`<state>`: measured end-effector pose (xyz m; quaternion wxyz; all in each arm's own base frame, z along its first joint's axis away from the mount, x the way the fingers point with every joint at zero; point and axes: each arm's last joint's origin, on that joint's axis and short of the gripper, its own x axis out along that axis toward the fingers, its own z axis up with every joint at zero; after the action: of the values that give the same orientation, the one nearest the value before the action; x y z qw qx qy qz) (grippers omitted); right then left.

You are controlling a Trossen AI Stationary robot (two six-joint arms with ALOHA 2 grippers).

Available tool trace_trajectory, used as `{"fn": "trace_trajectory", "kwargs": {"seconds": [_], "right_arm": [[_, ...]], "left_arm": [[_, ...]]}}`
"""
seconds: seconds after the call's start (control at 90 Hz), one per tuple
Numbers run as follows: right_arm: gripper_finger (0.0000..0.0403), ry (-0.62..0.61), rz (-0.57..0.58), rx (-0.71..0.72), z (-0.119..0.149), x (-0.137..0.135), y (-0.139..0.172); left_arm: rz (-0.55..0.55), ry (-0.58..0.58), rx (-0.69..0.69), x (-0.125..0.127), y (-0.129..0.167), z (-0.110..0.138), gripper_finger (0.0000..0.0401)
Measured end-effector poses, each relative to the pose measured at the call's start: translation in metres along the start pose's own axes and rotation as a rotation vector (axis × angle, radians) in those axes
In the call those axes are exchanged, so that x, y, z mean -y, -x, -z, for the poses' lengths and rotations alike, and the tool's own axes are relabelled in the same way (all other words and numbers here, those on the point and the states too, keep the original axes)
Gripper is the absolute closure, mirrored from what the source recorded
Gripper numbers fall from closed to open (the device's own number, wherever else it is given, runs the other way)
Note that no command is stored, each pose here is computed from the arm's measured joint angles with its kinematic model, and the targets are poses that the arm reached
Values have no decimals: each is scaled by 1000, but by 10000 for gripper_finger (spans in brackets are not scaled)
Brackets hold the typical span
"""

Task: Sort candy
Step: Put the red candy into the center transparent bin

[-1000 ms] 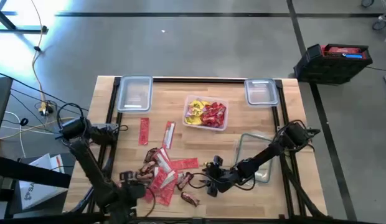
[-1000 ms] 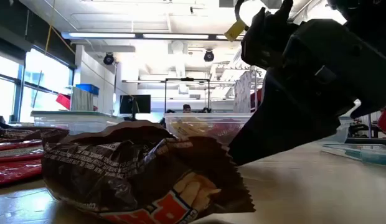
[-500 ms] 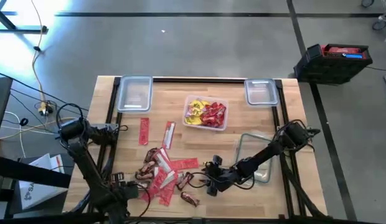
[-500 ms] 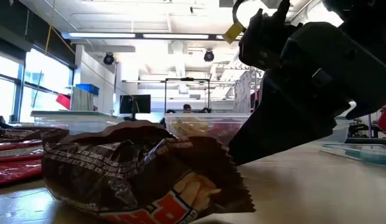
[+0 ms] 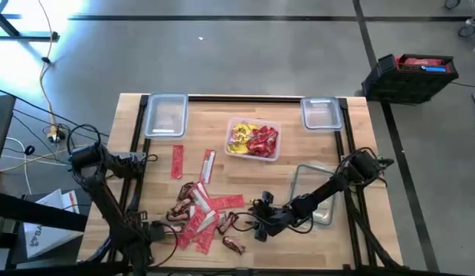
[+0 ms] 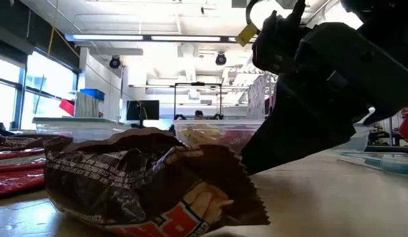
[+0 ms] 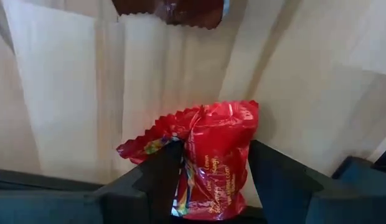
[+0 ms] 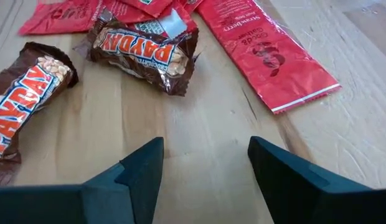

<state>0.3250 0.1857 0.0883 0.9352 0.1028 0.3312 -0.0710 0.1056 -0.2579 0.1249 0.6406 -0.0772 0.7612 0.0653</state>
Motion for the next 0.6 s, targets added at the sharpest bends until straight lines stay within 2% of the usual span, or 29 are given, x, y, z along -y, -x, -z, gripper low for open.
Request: {"fn": "trace_trajectory", "kwargs": {"seconds": [0.167,0.322,0.478,0.6], "right_arm": [[190,-5,-1,-1,0,0,0],[190,-74,-30,30,-5,0,-2],[190,-76,-39,-9,-6,4,-4],[190,-86,-23,-49,-4,6,-4]], "left_arm": [[-23,-4,30,-3,0,-5,249],[-72,29,55,-10,2,-12,315],[-134,55,162,-16,6,-21,380],[-191,64,276,-23,21,-27,392]]}}
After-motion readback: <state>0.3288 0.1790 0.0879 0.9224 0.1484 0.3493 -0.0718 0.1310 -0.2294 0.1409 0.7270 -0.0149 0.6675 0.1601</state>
